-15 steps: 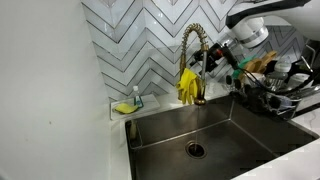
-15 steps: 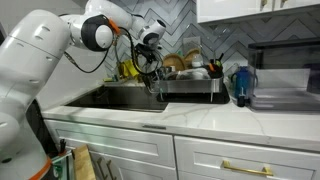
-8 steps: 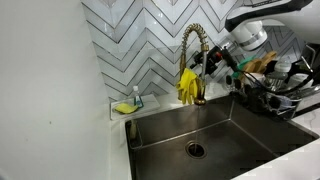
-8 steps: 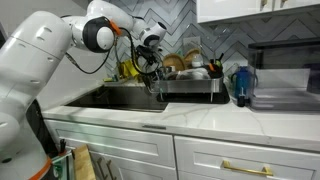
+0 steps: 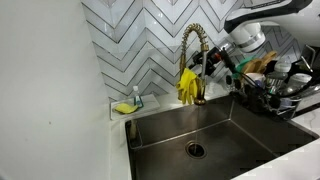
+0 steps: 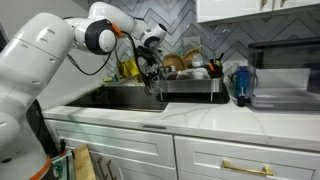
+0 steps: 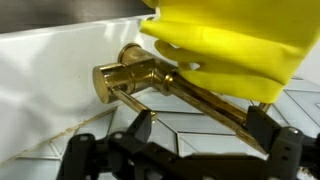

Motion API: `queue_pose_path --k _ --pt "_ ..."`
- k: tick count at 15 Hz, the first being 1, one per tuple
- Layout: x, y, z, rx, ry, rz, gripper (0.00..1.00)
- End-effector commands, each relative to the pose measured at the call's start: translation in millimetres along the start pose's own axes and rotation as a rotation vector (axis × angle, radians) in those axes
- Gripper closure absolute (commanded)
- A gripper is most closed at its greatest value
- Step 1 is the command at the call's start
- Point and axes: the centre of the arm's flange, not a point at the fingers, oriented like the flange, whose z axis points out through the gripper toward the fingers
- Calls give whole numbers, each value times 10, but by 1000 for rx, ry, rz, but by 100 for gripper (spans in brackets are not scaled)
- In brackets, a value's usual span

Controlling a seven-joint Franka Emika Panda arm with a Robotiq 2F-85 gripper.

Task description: Close the running tap using the taps faucet

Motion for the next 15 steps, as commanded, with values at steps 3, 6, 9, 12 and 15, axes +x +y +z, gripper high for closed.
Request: queue_pose_path --k 3,6,9,12,15 --pt "99 -99 169 121 -26 8 0" --pt "101 -168 212 153 -40 12 0" --pt "64 -167 165 115 -52 10 0" --pt "30 -149 -28 67 -35 11 0" --pt "22 -146 -218 31 -14 8 0"
